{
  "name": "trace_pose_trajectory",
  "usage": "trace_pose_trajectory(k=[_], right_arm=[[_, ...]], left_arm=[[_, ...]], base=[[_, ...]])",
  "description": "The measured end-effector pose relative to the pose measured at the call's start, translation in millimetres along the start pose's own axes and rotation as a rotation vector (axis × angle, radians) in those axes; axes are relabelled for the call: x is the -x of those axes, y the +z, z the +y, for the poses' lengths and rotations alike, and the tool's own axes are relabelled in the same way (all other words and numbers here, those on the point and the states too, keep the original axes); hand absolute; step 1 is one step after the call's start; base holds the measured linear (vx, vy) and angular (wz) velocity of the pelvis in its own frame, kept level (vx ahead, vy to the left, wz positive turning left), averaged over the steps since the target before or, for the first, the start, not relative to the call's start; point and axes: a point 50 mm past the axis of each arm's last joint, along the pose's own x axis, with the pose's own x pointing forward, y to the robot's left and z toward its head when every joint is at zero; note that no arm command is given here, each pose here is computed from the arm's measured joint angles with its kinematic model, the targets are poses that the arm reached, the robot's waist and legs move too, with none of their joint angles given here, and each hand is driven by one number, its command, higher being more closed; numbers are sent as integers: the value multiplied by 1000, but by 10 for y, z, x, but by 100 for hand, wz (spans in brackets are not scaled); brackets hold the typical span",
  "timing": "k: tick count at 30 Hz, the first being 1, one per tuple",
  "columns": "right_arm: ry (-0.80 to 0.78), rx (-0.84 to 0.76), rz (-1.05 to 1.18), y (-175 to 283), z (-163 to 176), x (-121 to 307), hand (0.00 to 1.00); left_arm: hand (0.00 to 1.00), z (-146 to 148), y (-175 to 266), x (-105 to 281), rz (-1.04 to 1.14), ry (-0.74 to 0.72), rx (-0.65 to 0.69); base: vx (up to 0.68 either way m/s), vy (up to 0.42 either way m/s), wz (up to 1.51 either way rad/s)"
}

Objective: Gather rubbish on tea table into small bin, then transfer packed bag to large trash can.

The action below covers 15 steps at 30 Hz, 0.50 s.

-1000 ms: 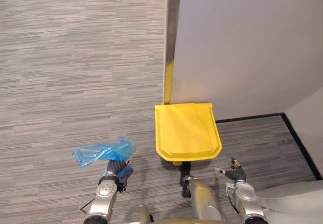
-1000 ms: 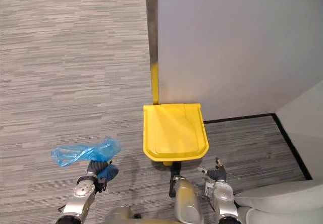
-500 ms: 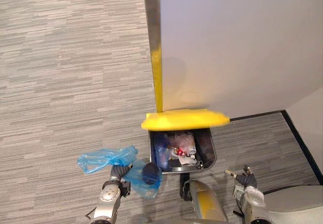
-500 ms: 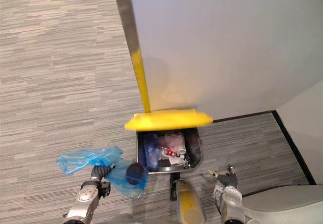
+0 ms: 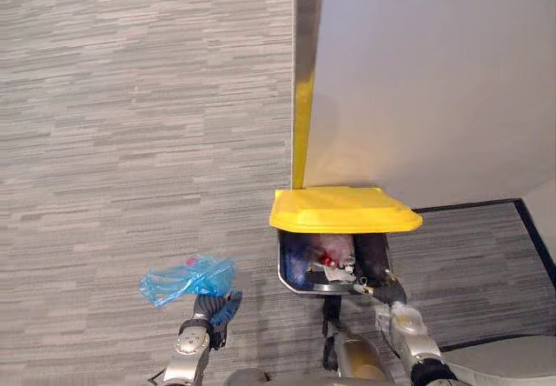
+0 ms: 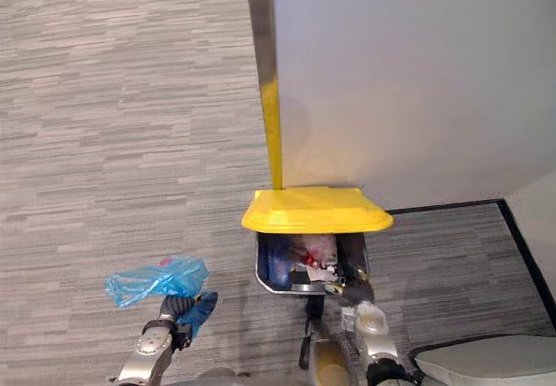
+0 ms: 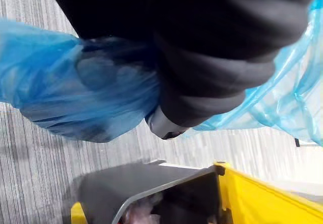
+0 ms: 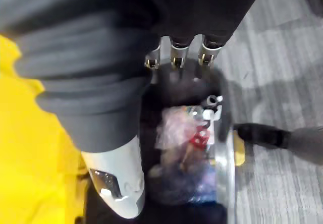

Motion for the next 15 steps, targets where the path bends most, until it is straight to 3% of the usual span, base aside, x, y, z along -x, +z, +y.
trace_pose_trajectory(k=[7, 15], right_arm=[[28, 82, -356, 1173, 31, -240, 0], [-22, 205, -474, 1634, -203, -273, 0]], left_arm=[[100, -76, 317, -59, -131, -26, 19], [100, -201, 480, -22, -213, -81, 26]], base=[[-117, 31, 7], [-63, 65, -5]])
